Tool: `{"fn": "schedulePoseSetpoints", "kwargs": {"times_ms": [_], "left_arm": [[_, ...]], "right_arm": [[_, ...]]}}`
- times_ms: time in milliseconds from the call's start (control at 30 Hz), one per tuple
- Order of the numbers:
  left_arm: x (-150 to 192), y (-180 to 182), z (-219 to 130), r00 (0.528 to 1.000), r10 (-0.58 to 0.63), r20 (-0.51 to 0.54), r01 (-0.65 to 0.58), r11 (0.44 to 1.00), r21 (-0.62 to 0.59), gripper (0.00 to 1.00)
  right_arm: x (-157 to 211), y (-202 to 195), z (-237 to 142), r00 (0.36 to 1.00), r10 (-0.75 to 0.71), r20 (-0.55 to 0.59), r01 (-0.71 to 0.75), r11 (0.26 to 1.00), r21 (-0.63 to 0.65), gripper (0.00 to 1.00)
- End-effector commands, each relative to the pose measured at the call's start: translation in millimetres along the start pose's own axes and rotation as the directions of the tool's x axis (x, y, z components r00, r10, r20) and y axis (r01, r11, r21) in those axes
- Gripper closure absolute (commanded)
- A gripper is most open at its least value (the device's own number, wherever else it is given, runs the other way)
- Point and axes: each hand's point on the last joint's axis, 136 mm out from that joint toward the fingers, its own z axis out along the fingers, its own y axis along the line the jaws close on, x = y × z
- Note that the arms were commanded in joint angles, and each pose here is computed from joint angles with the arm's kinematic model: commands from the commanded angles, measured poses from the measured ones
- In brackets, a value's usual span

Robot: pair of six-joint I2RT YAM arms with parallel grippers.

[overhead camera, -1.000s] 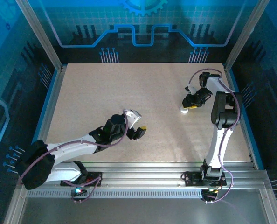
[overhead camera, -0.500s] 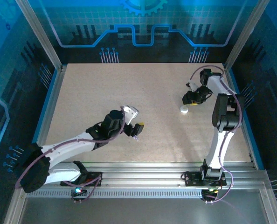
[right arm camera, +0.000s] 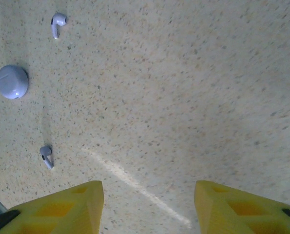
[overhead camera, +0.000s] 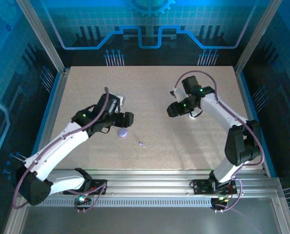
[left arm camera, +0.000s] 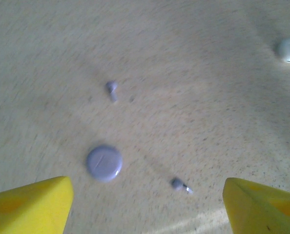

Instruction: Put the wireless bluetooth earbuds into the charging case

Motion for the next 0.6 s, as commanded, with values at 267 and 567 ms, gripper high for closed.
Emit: {"fn": "schedulePoseSetpoints", "kwargs": {"times_ms": [267, 567], "left_arm": [[59, 16, 26, 0.817, -0.512, -0.265, 0.464, 0.857, -0.225, 0.17], [73, 39, 37, 0.613, -0.781, -0.121, 0.664, 0.592, -0.457, 0.24]], "right_arm": [[9, 43, 8, 0.969, 0.162, 0.184, -0.16, 0.987, -0.026, 0.43], [14, 54, 20, 0.959, 0.176, 0.221, -0.165, 0.984, -0.066, 0.41]]}}
